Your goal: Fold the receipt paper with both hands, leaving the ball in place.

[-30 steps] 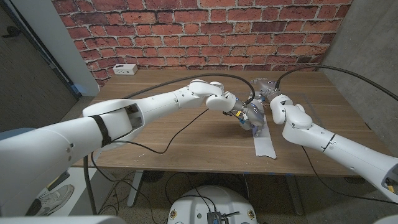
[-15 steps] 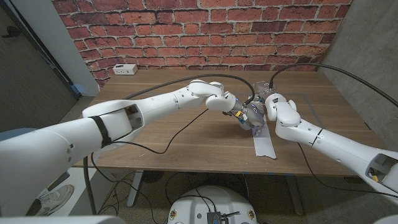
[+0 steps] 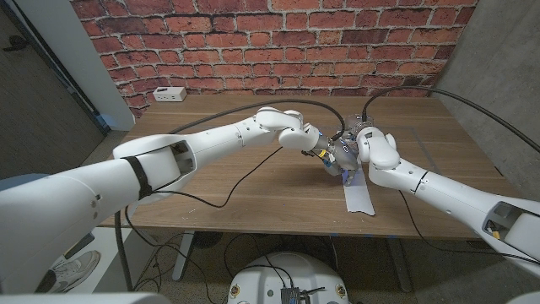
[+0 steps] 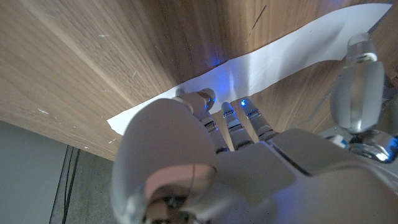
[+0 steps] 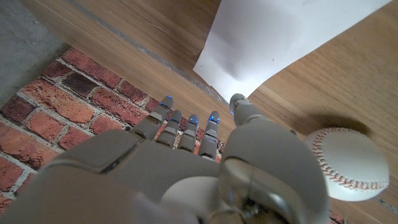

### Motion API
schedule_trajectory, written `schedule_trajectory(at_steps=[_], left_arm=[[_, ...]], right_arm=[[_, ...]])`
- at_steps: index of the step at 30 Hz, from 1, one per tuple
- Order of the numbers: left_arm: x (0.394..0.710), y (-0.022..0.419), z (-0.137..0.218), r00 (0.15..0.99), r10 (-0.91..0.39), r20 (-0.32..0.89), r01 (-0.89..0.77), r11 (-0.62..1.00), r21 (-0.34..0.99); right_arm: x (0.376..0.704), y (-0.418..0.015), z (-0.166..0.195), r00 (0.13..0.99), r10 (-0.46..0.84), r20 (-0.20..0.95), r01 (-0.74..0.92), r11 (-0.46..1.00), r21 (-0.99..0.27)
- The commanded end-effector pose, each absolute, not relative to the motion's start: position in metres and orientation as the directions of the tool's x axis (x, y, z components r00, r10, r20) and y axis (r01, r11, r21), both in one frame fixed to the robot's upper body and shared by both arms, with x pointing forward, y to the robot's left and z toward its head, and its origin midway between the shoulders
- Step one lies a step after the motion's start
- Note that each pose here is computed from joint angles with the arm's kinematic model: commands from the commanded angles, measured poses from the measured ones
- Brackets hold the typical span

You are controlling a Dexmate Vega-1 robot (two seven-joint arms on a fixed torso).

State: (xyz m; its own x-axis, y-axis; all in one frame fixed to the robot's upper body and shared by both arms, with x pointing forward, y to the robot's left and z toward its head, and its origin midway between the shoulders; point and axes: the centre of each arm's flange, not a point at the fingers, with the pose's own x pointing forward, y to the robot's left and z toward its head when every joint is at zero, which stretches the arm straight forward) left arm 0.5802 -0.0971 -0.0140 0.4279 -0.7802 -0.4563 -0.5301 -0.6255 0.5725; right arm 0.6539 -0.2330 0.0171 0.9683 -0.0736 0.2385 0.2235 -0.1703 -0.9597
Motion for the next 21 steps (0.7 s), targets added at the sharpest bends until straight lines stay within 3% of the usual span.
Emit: schedule_trajectory(at_steps=[1, 7, 21], left_arm=[[0.586, -0.096, -0.013, 0.429, -0.778, -0.46, -0.522, -0.629, 0.577], [0.588, -0.095, -0.013, 0.429, -0.775, -0.465, -0.515, -0.632, 0.578], [0.59, -0.094, -0.011, 0.421, -0.774, -0.473, -0.512, -0.633, 0.58]], right_arm=[[0.668, -0.228, 0.011, 0.974, -0.074, 0.212, 0.195, -0.184, -0.963], [0.672, -0.227, 0.01, 0.973, -0.065, 0.221, 0.205, -0.194, -0.959], [0.658, -0.233, 0.016, 0.919, 0.024, 0.393, 0.391, -0.178, -0.903]])
